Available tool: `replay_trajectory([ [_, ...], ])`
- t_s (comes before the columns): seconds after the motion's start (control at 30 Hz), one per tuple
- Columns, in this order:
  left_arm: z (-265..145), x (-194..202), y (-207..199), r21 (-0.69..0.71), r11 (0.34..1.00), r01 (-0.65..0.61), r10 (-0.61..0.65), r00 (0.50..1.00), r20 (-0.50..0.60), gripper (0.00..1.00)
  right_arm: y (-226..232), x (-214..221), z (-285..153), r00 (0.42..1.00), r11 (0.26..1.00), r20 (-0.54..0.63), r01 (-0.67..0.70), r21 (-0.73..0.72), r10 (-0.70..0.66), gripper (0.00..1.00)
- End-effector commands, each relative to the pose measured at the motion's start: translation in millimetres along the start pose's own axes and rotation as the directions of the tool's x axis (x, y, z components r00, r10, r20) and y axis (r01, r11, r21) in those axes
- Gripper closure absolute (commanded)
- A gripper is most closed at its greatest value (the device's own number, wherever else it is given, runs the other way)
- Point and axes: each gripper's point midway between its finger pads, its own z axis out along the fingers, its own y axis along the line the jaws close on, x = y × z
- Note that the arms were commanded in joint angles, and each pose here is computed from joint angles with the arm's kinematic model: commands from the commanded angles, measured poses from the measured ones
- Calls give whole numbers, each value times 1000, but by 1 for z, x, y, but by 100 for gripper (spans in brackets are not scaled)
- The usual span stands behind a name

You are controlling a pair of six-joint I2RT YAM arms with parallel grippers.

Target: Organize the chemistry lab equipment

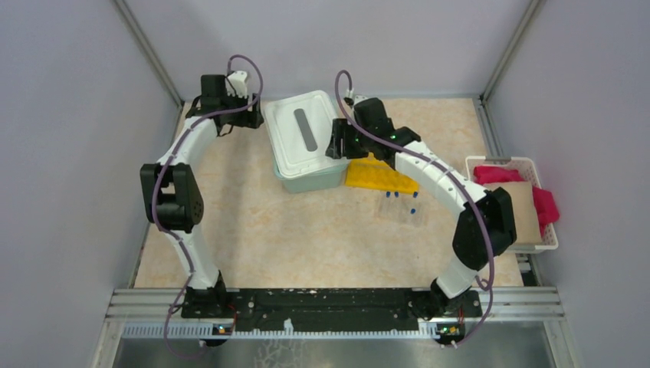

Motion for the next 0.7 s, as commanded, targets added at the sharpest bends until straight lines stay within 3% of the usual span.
replay_trajectory([
  [0.0, 12, -5, 0, -9, 1000, -19, 19, 1000, 8, 17, 28, -27, -32, 996, 997, 93, 4, -75, 3, 43],
  [0.13, 7, -6, 4, -26, 1000, 10, -10, 1000, 5, 15, 2, -65, -35, 985, 998, 170, -4, 55, -5, 37],
  [0.27, -6, -7, 9, -28, 999, 40, -40, 999, -4, 11, -32, -100, -15, 974, 985, 226, -40, 168, 1, 39],
  [0.43, -32, 1, 4, -22, 998, 51, -52, 998, -30, 5, -46, -116, 30, 975, 987, 221, -49, 154, 14, 42],
  [0.67, -53, 35, -15, 41, 998, 41, -38, 998, -58, 5, -53, -109, 64, 985, 987, 171, -57, 149, 31, 45],
])
